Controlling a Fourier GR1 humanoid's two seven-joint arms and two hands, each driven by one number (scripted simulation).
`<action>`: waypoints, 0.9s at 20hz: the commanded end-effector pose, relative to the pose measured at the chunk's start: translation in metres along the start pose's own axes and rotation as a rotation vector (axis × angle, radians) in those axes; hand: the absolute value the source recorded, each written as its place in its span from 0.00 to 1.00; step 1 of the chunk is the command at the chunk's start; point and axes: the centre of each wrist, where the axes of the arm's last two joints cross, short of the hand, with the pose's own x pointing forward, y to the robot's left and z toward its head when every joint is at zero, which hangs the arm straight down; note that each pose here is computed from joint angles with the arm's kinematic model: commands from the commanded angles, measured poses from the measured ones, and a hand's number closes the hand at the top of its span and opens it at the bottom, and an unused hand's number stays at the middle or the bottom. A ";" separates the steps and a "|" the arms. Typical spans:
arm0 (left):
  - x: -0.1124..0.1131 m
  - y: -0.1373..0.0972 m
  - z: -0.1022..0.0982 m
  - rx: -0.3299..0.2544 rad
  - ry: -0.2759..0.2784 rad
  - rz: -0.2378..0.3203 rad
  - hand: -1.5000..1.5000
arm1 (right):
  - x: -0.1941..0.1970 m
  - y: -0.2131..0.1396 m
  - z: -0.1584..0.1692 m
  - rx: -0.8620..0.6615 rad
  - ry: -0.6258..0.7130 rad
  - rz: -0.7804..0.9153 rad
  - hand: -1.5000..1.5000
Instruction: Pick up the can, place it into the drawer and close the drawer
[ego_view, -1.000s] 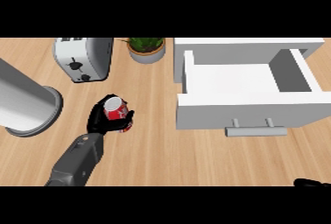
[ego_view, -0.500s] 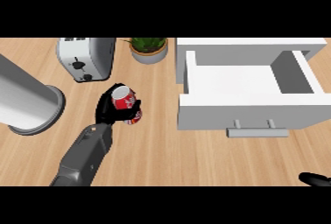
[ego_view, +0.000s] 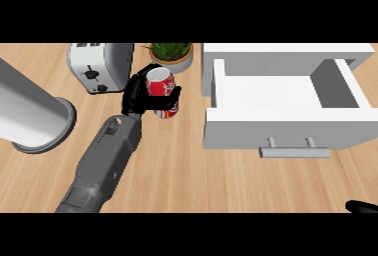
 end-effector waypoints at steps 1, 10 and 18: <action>0.050 -0.029 -0.016 -0.043 -0.015 0.014 1.00 | -0.004 0.010 0.000 -0.006 -0.026 -0.001 0.00; 0.126 -0.086 -0.026 -0.079 -0.050 -0.018 1.00 | -0.006 0.008 0.016 0.013 -0.013 -0.003 0.00; 0.199 -0.121 -0.061 -0.072 -0.044 -0.054 1.00 | -0.005 -0.001 -0.004 0.016 -0.017 -0.009 0.00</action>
